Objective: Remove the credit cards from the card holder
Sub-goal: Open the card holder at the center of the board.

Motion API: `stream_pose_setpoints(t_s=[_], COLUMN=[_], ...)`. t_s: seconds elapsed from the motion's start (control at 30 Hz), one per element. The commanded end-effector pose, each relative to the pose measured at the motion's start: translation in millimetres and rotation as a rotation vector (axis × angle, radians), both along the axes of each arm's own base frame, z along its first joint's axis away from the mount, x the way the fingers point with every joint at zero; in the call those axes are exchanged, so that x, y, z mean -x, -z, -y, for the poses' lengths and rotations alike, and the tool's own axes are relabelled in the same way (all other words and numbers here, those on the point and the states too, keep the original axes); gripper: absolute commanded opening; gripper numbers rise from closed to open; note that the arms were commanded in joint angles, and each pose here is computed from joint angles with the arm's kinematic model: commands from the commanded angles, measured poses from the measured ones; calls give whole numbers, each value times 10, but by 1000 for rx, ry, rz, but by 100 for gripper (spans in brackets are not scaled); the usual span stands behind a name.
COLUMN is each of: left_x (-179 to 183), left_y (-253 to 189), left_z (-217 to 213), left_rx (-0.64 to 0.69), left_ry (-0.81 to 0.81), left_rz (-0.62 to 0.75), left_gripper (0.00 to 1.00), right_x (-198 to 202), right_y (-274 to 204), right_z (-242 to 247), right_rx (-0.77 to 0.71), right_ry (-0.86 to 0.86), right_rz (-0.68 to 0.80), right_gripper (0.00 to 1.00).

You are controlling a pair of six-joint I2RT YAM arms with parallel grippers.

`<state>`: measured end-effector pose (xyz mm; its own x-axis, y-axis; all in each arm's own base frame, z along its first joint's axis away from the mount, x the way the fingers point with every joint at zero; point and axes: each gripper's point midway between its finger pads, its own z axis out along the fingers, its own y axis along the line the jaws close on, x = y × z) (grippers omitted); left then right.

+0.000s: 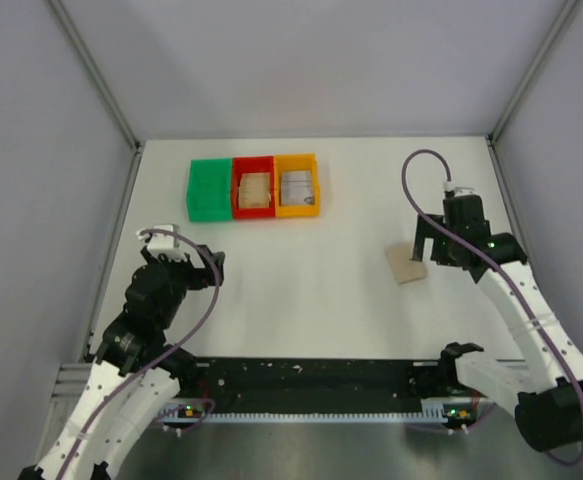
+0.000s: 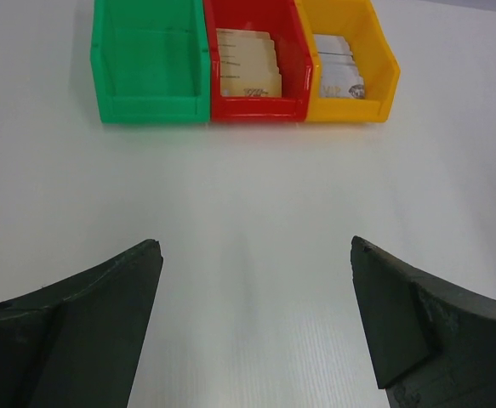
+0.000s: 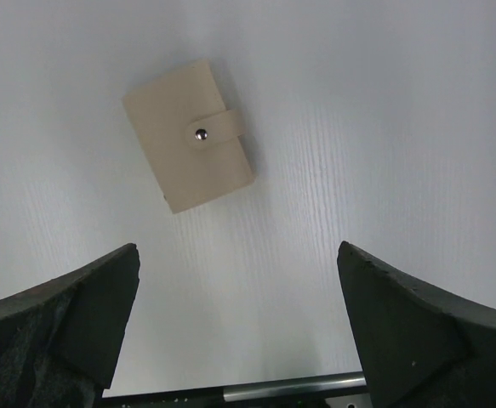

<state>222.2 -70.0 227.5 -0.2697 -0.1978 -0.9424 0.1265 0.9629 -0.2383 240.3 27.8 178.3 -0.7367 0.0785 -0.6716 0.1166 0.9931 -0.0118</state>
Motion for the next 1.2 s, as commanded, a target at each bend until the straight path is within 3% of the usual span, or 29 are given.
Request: stream_pose_setpoints(t_s=[0.0,0.33,0.5,0.7,0.9,1.17], left_x=[-73,-100,-93,-94,-95,-81], left_y=[-49,68,101,138,124,143], left_z=[64,165,167,140,149,240], left_rx=[-4,16,20,14,16,32], left_ry=[21,52,49,33,37,82], left_rz=[16,-35,-51,-67,-66,-81], left_gripper=[96,95,93,93,93,91], right_x=[-182,-750,-965,-1016,-992,-694], right_y=[284,936,1135,1213,1341,1464], right_z=[-139,-208,-89,-171,-214,-422], right_rx=[-104,-123,-134,-155,-174,-256], right_ry=[11,16,44,-14,-36,-51], right_rz=[-73,-185,-206,-218,-256,-318], right_gripper=[99,91,77,63,56,38])
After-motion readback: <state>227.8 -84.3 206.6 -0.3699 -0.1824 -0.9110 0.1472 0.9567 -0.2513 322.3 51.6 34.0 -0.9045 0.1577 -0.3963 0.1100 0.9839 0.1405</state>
